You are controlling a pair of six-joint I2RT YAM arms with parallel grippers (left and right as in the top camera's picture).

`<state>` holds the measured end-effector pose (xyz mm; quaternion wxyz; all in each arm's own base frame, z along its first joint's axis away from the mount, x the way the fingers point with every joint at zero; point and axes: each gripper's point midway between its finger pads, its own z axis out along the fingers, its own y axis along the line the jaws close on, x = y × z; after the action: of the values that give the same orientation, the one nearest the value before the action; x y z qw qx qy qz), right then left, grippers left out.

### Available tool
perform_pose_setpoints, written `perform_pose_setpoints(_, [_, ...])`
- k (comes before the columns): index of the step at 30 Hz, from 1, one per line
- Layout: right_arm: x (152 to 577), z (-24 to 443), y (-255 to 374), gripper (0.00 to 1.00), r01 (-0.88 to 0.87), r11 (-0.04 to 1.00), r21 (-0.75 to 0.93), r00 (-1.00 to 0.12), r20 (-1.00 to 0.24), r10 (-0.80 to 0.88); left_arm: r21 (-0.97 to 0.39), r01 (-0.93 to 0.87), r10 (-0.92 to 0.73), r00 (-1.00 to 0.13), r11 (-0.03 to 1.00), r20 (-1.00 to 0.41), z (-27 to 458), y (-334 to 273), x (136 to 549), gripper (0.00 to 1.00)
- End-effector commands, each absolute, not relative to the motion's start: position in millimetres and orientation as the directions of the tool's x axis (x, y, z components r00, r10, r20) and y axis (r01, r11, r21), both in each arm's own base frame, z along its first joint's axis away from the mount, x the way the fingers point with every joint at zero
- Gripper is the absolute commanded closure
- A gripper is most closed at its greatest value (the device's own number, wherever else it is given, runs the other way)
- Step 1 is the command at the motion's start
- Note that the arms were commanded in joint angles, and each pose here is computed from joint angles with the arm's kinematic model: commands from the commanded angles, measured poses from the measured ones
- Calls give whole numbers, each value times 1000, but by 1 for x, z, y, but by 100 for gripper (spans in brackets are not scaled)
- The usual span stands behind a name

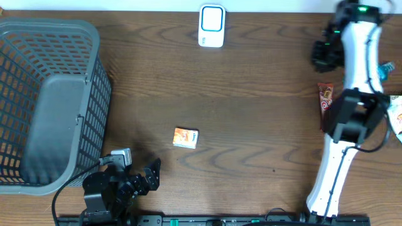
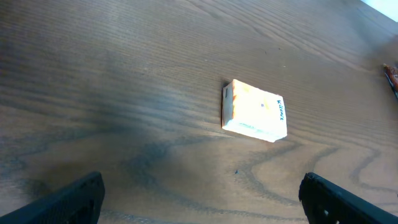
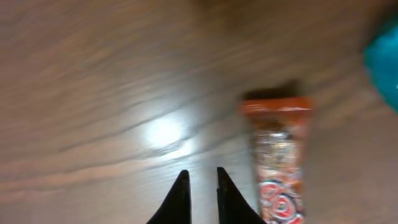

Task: Scan the item barcode
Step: 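Carry the chocolate bar to the right table edge and release it, then reach the right gripper to the Kleenex tissue pack and grasp it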

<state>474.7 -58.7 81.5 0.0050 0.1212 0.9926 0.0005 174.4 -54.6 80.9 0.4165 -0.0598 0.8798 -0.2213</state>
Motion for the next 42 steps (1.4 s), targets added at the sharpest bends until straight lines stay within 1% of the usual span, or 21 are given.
perform_pose_setpoints(1, [471,86,-21,75,151,985,84,-988,8,151,-453,77,-300,-649,888,-699,81,-56,173,0])
perform_pose_setpoints(3, [468,89,16,60,76,978,192,-997,26,72,-453,77,-300,-649,888,-699,81,-56,174,0])
perform_pose_setpoints(5, [461,92,52,50,5,961,275,-999,43,-7,-453,77,-300,-649,888,-699,81,-56,173,0])
perform_pose_setpoints(6, [458,94,67,48,-26,951,307,-998,47,-42,-453,76,-300,-649,888,-699,81,-56,173,0])
perform_pose_setpoints(8, [448,99,102,35,-100,918,384,-990,53,-130,-453,76,-300,-649,888,-699,81,-56,173,0])
perform_pose_setpoints(12, [416,110,163,34,-154,857,492,-964,117,-240,-453,76,-300,-649,888,-699,81,-56,173,0])
perform_pose_setpoints(13, [408,112,177,30,-167,844,509,-956,127,-266,-453,77,-300,-649,888,-699,81,-56,173,0])
perform_pose_setpoints(15, [395,111,201,9,-211,831,515,-937,135,-322,-453,76,-300,-649,888,-699,81,-56,173,0])
perform_pose_setpoints(16, [390,110,212,1,-233,825,515,-928,136,-347,-453,76,-300,-649,888,-699,81,-56,173,0])
perform_pose_setpoints(20, [357,107,259,1,-350,796,494,-870,143,-472,-453,76,-300,-649,888,-699,81,-56,173,0])
perform_pose_setpoints(25, [325,105,295,1,-453,772,447,-812,150,-563,-453,76,-300,-649,888,-699,81,-56,173,0])
perform_pose_setpoints(28, [309,116,310,1,-505,745,435,-785,126,-606,-453,76,-300,-649,888,-699,81,-56,173,0])
perform_pose_setpoints(30, [302,126,309,1,-532,751,391,-781,117,-614,-453,77,-300,-649,888,-699,81,-56,173,0])
perform_pose_setpoints(35, [280,145,275,1,-547,822,160,-813,133,-567,-453,76,-300,-649,888,-699,81,-56,173,0])
perform_pose_setpoints(37, [272,144,266,1,-530,844,81,-836,113,-536,-453,76,-300,-649,888,-699,81,-56,173,0])
perform_pose_setpoints(40, [260,126,269,1,-464,884,49,-884,44,-466,-453,76,-300,-649,888,-699,81,-56,173,0])
perform_pose_setpoints(42, [253,103,275,1,-367,928,68,-930,3,-368,-453,77,-300,-649,888,-699,81,-56,173,0])
